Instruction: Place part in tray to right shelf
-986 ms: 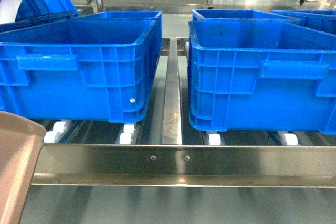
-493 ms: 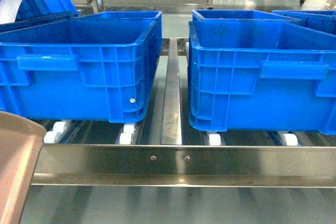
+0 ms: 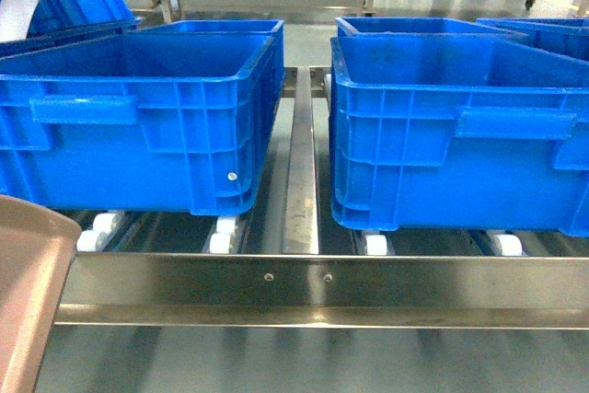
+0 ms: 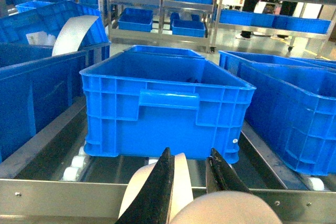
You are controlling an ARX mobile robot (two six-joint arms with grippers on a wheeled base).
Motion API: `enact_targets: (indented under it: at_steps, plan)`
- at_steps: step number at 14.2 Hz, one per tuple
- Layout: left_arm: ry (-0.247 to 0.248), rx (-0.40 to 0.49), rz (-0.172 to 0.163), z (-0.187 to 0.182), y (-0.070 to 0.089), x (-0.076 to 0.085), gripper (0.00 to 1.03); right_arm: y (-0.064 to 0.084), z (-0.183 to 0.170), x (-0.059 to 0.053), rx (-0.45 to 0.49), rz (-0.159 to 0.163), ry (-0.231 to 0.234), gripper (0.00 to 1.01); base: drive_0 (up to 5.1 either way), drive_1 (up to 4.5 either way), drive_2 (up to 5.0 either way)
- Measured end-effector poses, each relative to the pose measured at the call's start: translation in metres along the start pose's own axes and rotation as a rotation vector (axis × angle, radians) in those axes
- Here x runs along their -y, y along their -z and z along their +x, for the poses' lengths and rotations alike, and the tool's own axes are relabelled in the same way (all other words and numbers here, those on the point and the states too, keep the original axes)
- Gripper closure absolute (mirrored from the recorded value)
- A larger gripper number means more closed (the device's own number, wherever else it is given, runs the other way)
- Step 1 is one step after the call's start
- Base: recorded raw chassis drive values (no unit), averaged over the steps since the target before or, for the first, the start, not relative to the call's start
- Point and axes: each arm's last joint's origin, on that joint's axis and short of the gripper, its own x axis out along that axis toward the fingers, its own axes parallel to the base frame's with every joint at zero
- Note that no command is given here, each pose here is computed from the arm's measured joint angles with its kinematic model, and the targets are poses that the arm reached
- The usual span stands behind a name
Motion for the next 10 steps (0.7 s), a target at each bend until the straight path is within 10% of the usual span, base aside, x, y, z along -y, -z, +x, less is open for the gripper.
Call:
enact_targets:
  at_steps: [10]
  plan:
    - [0.000,0.000,0.000,0.0000,0.0000,0.0000,0.89,0.0000,0.0000,0.0000,0.000,0.000,0.000,0.03,0.0,0.00,0.0]
